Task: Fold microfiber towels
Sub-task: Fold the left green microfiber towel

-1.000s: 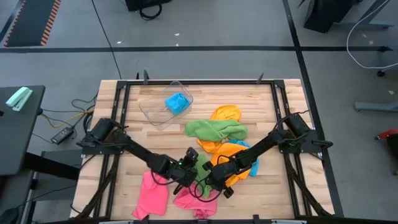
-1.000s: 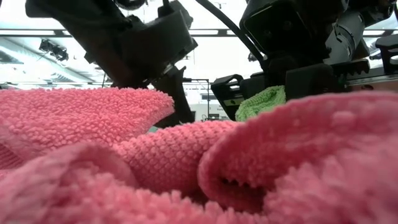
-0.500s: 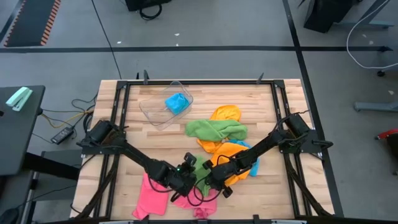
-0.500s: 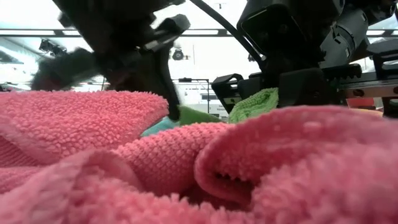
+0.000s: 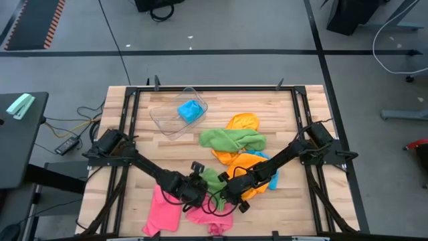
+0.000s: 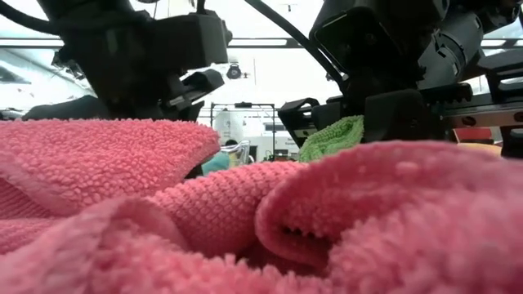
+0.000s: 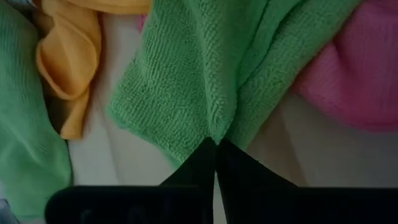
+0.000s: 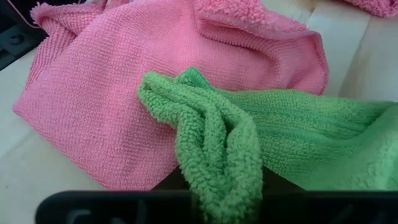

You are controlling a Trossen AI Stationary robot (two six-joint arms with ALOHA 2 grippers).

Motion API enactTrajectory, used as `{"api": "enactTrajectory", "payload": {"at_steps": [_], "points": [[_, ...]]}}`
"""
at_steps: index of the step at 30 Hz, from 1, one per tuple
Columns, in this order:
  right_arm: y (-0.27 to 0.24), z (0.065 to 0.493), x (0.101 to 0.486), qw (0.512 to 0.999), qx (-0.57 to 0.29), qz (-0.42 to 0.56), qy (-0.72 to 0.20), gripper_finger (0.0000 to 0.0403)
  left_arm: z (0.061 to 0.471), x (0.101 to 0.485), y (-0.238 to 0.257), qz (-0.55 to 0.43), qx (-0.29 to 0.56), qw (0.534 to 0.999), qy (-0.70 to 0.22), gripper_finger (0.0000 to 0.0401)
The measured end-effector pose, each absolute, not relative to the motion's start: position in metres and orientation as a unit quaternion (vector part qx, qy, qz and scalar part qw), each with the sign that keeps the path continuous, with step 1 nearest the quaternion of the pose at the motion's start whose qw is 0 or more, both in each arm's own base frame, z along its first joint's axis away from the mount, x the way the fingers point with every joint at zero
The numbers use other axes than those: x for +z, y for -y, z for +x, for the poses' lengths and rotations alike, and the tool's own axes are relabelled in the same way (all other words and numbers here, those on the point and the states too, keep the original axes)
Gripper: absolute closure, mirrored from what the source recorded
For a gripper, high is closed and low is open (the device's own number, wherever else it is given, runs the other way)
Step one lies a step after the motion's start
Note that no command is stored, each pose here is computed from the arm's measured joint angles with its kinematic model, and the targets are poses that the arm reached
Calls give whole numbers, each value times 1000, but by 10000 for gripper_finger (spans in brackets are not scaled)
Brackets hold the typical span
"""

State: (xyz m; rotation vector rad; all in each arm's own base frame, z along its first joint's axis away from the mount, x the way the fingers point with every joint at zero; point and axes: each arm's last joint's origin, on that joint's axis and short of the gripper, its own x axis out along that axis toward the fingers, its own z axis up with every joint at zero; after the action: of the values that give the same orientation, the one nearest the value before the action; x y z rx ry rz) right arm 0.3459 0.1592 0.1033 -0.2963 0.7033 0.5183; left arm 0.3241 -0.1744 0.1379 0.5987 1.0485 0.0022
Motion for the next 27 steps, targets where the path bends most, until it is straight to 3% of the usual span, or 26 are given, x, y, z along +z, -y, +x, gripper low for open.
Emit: {"api": "enactTrajectory", "payload": {"at_steps": [5,9,13,21,27], "points": [[-158,344,111,896,246,-136,-345,361,324,138,176,259,-9,828,-497,392],[-155,346,127,909,238,-108,-325,361,327,135,178,251,-12,836,-488,380],[-153,347,129,910,247,-100,-318,361,329,124,179,258,-7,830,-495,365],[-139,352,128,911,232,-75,-332,361,327,115,182,255,8,826,-502,376],[-132,354,127,912,224,-66,-336,361,323,114,186,233,24,831,-505,343]]}}
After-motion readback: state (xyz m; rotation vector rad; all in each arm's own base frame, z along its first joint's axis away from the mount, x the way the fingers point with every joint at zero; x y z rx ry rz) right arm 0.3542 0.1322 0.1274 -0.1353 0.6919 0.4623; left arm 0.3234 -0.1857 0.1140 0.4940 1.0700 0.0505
